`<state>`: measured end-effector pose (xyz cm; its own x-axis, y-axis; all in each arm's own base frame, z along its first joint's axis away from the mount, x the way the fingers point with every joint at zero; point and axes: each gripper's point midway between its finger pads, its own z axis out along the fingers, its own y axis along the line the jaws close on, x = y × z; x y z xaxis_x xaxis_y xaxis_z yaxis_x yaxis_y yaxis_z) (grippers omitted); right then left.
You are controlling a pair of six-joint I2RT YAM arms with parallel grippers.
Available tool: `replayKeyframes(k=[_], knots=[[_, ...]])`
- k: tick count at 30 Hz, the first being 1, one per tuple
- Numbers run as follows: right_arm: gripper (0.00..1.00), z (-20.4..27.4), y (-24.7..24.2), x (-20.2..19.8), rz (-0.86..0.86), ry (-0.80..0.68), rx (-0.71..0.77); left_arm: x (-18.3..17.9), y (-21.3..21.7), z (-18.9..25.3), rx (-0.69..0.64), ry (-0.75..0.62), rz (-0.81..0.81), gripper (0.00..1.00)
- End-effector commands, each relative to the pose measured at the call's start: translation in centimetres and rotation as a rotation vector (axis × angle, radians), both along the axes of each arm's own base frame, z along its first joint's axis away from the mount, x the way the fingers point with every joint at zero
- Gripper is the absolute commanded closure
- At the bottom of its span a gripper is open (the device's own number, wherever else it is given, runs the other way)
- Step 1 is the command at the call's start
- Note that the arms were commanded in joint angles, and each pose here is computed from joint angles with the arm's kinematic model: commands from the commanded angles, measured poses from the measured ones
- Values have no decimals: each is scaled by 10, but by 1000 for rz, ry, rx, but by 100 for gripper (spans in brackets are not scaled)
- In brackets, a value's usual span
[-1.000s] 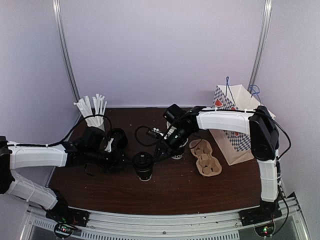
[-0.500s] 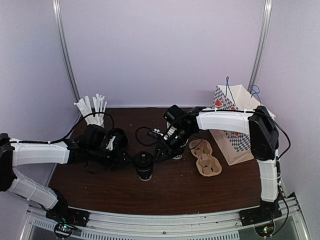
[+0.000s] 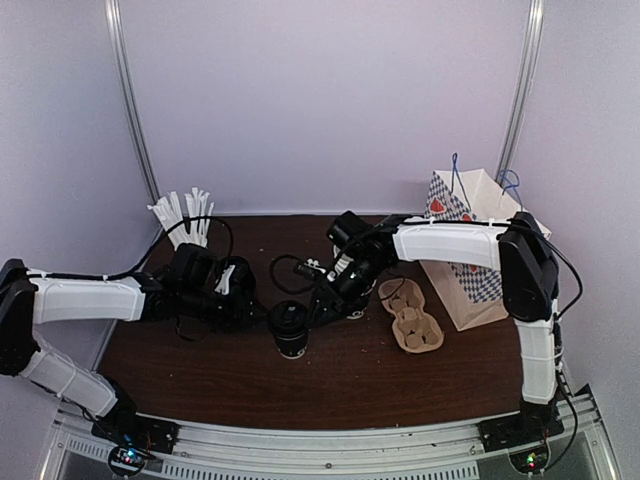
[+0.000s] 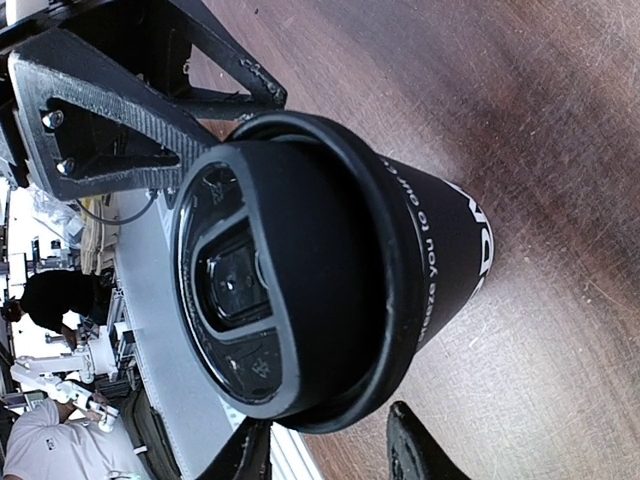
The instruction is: Pack the takeout coffee
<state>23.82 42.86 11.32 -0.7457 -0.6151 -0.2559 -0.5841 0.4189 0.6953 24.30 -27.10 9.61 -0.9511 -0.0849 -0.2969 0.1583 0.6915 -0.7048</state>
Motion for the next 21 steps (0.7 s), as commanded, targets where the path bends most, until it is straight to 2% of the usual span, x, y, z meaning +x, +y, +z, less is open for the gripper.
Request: replayKeyframes(k=[1, 6, 16, 21], knots=[[60, -14, 1, 3, -7, -67, -30, -43, 37, -69, 251, 195, -30, 53], [53, 12, 2, 5, 1, -105, 17, -41, 40, -66, 275, 177, -43, 53], [60, 40, -2, -3, 31, -148, 81, -27, 48, -36, 300, 96, -130, 53], [59, 53, -3, -4, 39, -175, 103, -23, 42, -40, 294, 109, -171, 53]])
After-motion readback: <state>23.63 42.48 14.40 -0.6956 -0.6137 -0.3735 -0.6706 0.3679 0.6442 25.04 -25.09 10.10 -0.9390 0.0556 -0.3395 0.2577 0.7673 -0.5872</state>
